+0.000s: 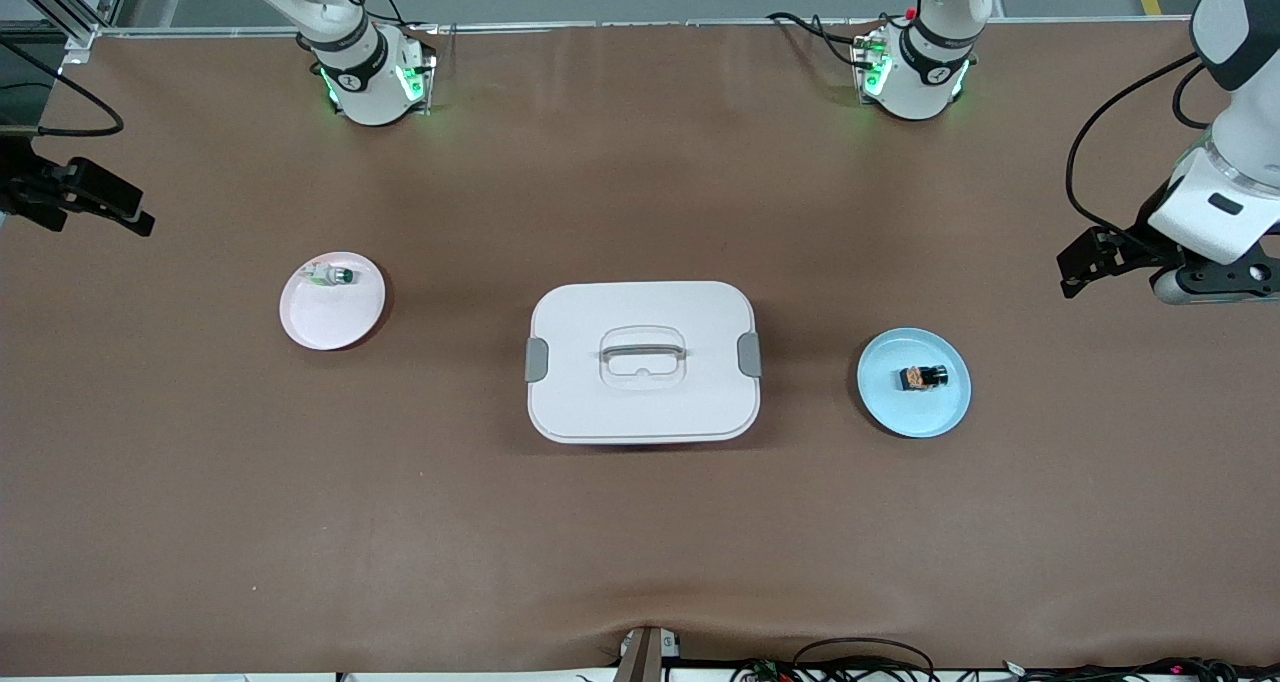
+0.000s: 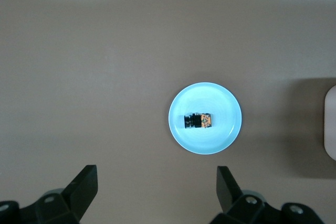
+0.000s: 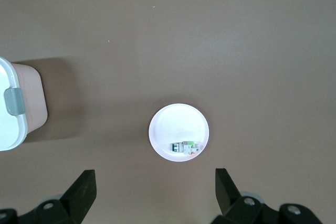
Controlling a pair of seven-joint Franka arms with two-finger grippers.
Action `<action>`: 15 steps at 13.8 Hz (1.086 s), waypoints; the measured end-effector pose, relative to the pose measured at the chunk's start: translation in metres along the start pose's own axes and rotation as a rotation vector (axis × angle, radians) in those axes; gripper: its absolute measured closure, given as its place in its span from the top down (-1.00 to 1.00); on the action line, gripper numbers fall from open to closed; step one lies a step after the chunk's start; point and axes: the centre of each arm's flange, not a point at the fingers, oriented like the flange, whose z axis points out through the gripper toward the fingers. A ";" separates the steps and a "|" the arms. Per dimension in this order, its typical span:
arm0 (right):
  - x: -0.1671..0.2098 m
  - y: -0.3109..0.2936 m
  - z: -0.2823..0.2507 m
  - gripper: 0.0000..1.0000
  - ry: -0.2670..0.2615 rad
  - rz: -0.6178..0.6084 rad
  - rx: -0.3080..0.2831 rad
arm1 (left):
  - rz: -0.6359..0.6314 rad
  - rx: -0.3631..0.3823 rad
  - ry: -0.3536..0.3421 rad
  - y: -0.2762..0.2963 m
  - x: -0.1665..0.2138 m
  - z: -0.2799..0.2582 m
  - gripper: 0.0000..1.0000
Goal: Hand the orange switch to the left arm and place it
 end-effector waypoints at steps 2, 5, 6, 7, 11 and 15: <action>0.000 0.000 0.000 1.00 0.000 -0.001 0.000 | -0.002 -0.004 0.007 -0.001 0.003 -0.003 1.00; 0.000 0.000 0.000 1.00 0.000 -0.002 0.000 | 0.002 -0.010 0.009 0.001 0.006 -0.003 1.00; 0.000 0.000 0.000 1.00 0.000 -0.002 0.000 | 0.005 -0.011 0.007 0.003 0.007 -0.001 1.00; 0.000 0.000 0.000 1.00 0.000 -0.002 0.000 | 0.007 -0.012 0.005 0.005 0.008 0.000 1.00; 0.000 0.000 0.000 1.00 0.000 -0.002 0.000 | 0.005 -0.009 -0.015 0.003 0.006 -0.003 1.00; 0.000 0.000 0.000 1.00 0.000 -0.002 0.000 | -0.028 -0.072 -0.031 -0.001 -0.005 -0.017 1.00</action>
